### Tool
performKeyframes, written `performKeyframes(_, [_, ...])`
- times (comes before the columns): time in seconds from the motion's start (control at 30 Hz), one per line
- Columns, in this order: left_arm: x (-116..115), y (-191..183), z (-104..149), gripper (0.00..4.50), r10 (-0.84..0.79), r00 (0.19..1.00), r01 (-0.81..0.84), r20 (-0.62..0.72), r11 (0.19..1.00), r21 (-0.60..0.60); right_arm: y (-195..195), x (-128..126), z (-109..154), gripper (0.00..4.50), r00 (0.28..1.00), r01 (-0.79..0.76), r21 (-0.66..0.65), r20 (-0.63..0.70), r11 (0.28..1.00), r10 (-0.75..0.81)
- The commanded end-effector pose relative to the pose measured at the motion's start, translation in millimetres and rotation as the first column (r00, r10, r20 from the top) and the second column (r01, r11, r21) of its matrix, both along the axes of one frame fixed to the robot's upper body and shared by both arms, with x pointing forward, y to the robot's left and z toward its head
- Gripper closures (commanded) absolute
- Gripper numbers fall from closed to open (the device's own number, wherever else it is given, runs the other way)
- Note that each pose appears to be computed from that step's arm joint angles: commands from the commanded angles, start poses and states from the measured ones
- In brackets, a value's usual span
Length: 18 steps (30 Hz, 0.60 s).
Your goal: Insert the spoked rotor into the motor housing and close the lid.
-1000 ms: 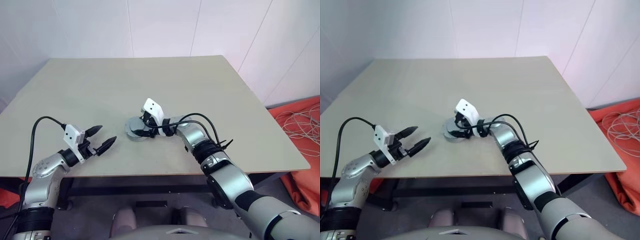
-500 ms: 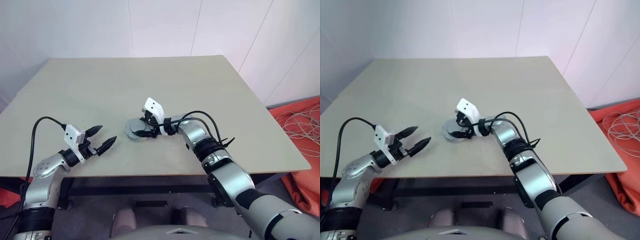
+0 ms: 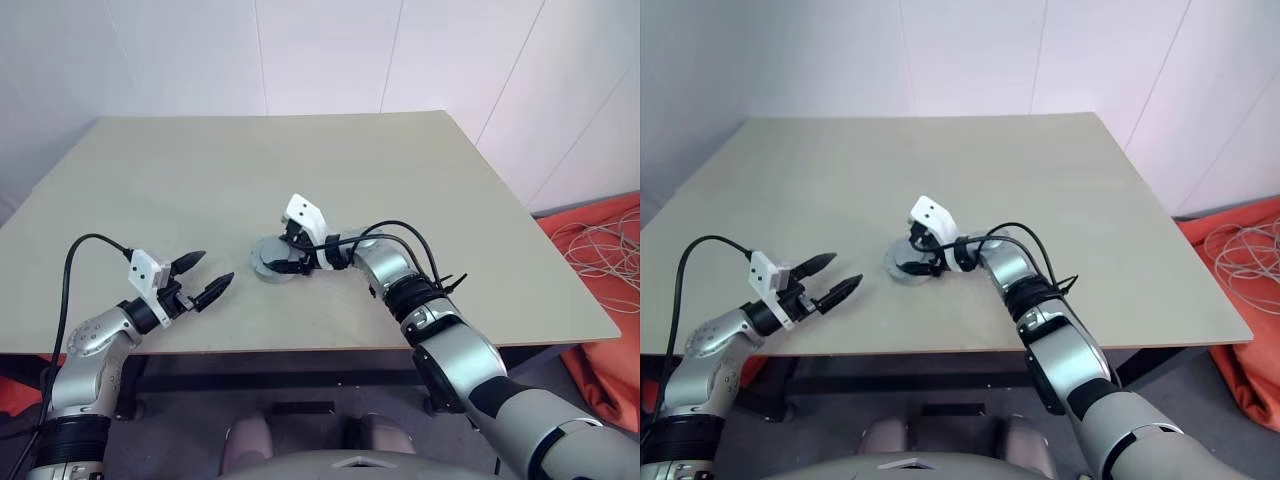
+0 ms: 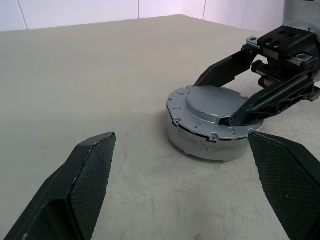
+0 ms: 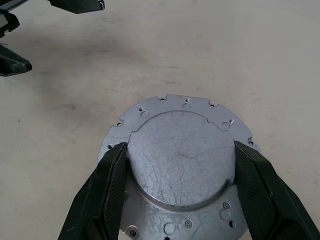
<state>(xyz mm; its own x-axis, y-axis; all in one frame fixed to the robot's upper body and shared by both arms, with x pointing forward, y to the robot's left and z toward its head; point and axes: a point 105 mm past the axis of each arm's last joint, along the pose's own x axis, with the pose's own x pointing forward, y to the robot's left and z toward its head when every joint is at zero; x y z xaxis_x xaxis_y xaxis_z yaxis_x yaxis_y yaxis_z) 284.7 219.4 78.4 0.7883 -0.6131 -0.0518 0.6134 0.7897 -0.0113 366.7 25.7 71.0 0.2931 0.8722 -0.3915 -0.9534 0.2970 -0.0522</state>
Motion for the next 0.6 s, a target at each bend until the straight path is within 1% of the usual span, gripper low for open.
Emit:
performKeyframes(0.03, [2,-5,15,0.0,-0.021,0.998,0.02,0.057,1.0,0.005,2,3,8,1.37,0.999,-0.005,-0.021,0.04,1.0,0.006])
performKeyframes(0.33, [4,-4,15,0.0,-0.022,0.998,0.021,0.057,1.0,0.008,-7,1,-9,1.37,0.999,-0.012,-0.139,0.03,0.99,0.016])
performKeyframes(0.6, [4,-4,16,0.0,-0.02,0.998,0.019,0.058,1.0,0.009,-2,3,-5,1.37,1.0,0.024,-0.106,-0.009,0.994,-0.025])
